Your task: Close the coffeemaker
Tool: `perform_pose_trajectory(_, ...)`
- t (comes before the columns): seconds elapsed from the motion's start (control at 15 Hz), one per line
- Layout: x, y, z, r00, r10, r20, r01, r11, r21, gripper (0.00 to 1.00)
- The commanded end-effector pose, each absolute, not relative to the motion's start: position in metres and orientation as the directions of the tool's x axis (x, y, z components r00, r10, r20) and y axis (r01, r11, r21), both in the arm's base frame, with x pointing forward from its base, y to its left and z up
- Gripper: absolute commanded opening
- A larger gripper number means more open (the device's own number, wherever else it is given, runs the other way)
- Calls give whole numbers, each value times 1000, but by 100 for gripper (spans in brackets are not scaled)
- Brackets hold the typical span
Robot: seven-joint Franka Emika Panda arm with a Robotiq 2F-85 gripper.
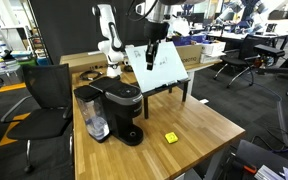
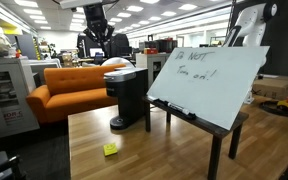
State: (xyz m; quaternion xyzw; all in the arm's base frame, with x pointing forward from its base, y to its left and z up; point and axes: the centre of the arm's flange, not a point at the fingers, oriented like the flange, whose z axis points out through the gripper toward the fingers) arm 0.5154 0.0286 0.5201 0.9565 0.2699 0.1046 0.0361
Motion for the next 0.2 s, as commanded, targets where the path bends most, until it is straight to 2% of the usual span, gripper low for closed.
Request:
perform_pose_trajectory(0.0,507,25,521,850,497,173,480,-867,134,6)
perform_pose_trajectory(0.13,496,22,521,867,469,166,449,-882,144,20)
